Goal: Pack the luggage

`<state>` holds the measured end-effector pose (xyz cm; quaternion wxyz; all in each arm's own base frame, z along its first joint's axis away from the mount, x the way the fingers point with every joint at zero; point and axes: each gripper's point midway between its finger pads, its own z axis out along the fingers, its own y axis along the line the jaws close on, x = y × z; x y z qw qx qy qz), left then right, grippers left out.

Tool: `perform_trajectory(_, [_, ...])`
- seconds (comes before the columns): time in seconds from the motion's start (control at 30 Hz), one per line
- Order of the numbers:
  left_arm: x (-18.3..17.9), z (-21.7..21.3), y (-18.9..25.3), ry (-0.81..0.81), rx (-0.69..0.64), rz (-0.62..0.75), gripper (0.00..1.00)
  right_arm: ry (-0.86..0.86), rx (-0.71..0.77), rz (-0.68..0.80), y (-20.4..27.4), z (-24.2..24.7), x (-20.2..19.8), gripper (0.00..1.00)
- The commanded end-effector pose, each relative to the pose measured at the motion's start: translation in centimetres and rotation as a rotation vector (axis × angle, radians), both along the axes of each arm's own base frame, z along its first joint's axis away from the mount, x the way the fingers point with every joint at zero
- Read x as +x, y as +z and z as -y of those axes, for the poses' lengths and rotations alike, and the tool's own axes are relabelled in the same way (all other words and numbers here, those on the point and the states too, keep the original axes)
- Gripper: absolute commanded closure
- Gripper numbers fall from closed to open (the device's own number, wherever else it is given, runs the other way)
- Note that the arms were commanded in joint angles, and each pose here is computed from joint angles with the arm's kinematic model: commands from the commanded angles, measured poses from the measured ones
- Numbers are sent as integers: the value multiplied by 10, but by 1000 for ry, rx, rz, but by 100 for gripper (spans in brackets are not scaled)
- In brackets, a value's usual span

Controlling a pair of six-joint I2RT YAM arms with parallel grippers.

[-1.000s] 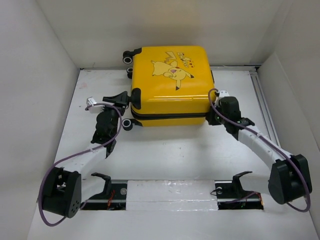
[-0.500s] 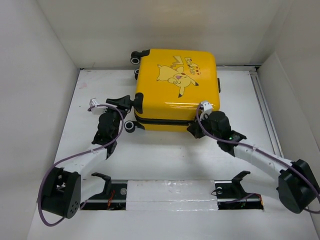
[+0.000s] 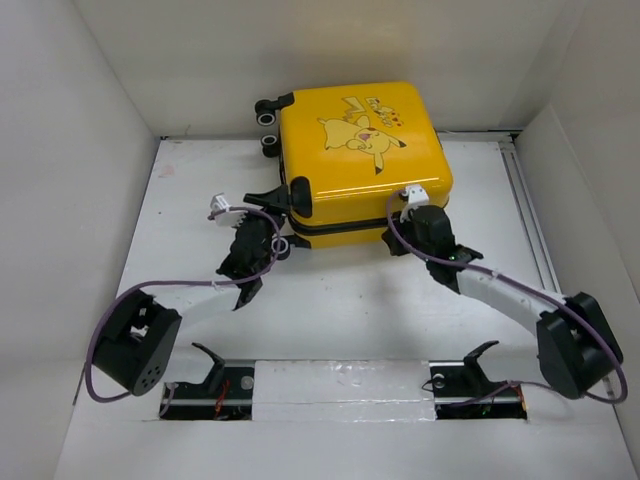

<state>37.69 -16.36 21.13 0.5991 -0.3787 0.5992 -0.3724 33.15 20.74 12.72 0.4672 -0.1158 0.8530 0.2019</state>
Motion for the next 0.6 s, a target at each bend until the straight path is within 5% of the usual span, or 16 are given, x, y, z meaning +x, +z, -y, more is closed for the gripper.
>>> perform_trajectory(0.0, [-82,158,36,-731,3,102,100,520,265,61,49,-94,-98,100])
perform_trajectory(0.17, [-67,142,59,-679,15,147,100,567,228,5,36,-110,-143,100])
perform_trajectory(0.43, [-86,125,48,-689,-2,121,100,432,167,161,85,-90,-86,100])
perform_trajectory(0.57, [-85,114,44,-655,-8,105,100,150,65,142,55,-34,-59,100])
